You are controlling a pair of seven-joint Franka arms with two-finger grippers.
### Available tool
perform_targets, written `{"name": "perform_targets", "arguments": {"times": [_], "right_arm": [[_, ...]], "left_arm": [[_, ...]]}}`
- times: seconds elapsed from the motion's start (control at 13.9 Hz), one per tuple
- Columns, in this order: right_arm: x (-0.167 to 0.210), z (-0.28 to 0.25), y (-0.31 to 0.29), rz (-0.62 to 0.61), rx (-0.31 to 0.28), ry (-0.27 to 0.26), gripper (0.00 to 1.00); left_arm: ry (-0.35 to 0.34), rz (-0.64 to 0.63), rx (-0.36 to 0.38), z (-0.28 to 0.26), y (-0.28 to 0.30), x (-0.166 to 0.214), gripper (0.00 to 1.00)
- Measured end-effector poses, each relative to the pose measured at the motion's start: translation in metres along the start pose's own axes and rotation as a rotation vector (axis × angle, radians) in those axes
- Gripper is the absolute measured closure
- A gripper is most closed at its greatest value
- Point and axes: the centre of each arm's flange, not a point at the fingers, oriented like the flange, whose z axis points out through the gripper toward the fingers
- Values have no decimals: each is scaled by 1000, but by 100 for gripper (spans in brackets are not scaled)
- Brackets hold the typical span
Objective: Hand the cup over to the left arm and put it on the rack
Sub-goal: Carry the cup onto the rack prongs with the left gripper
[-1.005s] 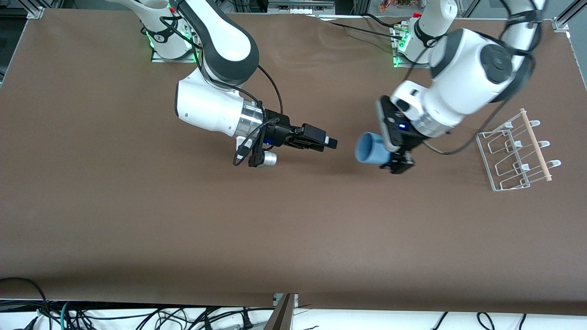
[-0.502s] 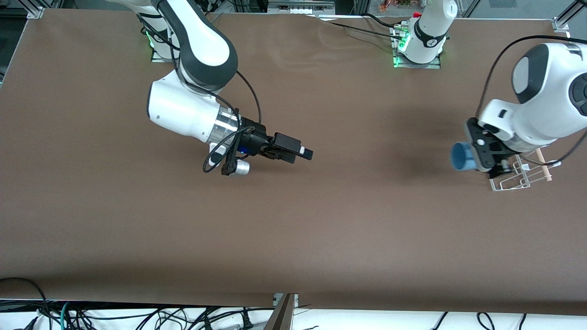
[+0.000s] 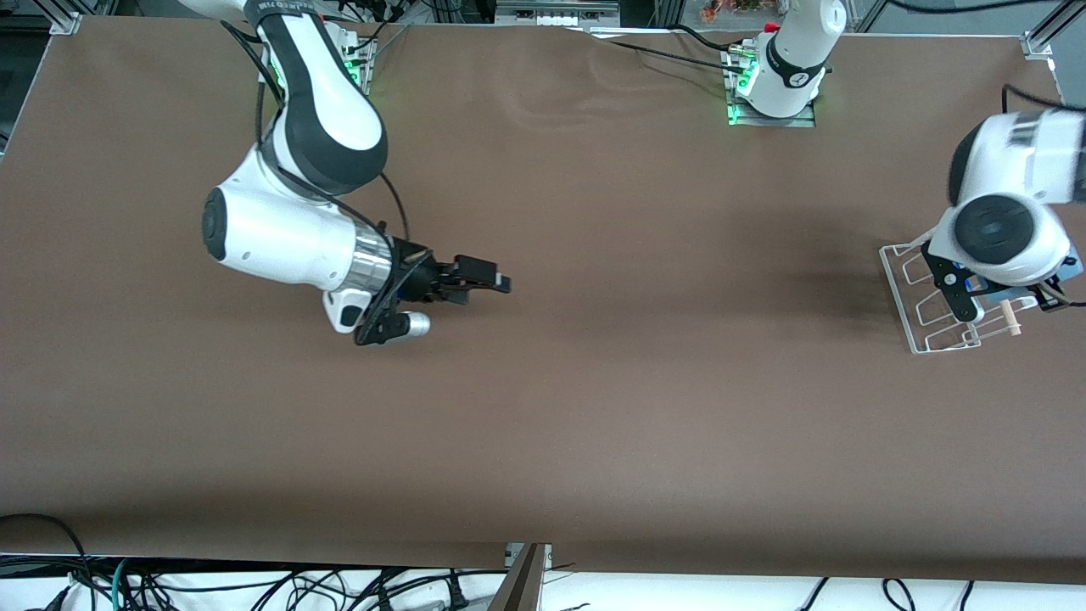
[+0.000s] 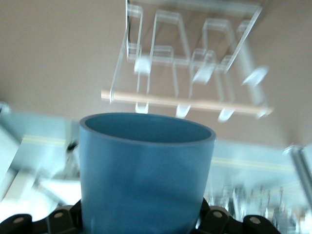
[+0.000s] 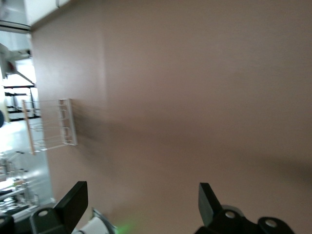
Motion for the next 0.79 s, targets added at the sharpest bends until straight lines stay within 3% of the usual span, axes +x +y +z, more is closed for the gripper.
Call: {"name": "perform_targets", "arguments": {"times": [0.14,0.36,0.79], "right_arm": [[4,-27,25,-22,-116,-21,0],[6,-83,62,-71,-269,-76,0],[-7,-194,133,-121,-517,-144,0]], "left_arm": [[-148,38,57,26,6,29,25],[-260,135,90,50,31,59,25],[-389,231,68,60,104,72,25]]}}
